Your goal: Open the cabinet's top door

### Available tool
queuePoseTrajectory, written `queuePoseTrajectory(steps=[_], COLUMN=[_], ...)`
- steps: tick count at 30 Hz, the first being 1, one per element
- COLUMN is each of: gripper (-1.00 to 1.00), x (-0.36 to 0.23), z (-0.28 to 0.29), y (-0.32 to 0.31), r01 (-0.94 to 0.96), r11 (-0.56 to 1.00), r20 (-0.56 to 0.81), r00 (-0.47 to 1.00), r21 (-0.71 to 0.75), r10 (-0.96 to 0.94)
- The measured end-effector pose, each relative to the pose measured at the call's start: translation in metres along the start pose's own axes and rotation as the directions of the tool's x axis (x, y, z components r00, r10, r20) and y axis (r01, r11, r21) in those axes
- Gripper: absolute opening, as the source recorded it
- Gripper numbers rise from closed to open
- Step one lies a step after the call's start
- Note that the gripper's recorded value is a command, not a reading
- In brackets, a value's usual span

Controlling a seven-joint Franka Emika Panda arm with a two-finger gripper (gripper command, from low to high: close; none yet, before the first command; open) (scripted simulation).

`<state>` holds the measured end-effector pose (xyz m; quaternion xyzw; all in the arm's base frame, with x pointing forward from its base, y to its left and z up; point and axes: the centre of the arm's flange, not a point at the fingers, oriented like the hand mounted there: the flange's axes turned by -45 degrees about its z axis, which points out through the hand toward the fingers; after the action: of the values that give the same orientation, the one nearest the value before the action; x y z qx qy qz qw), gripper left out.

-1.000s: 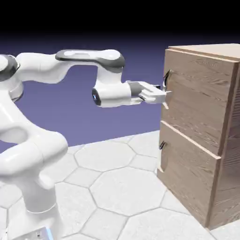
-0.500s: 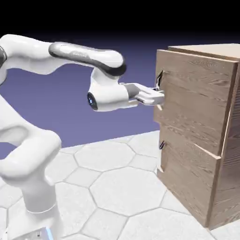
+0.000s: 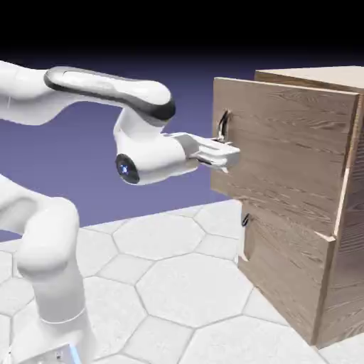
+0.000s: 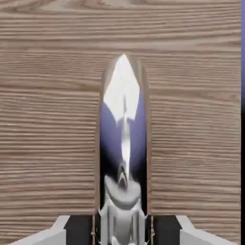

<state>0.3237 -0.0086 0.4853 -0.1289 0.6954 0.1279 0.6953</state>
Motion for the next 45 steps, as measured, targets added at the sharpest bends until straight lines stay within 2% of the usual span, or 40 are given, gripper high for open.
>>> queuePoseTrajectory(steps=[22,36,45], gripper=[-1.00,-1.00,-1.00], x=[0.000,0.000,0.001], z=[-0.101,-0.164,-0.180], y=[-0.077,-0.181,-0.243], r01=[-0.001,-0.001,0.000], r11=[0.927,0.728,0.582], r20=[0.001,0.001,0.001], r00=[1.000,1.000,1.000], r21=[-0.374,-0.685,-0.813], r10=[0.002,0.002,0.001])
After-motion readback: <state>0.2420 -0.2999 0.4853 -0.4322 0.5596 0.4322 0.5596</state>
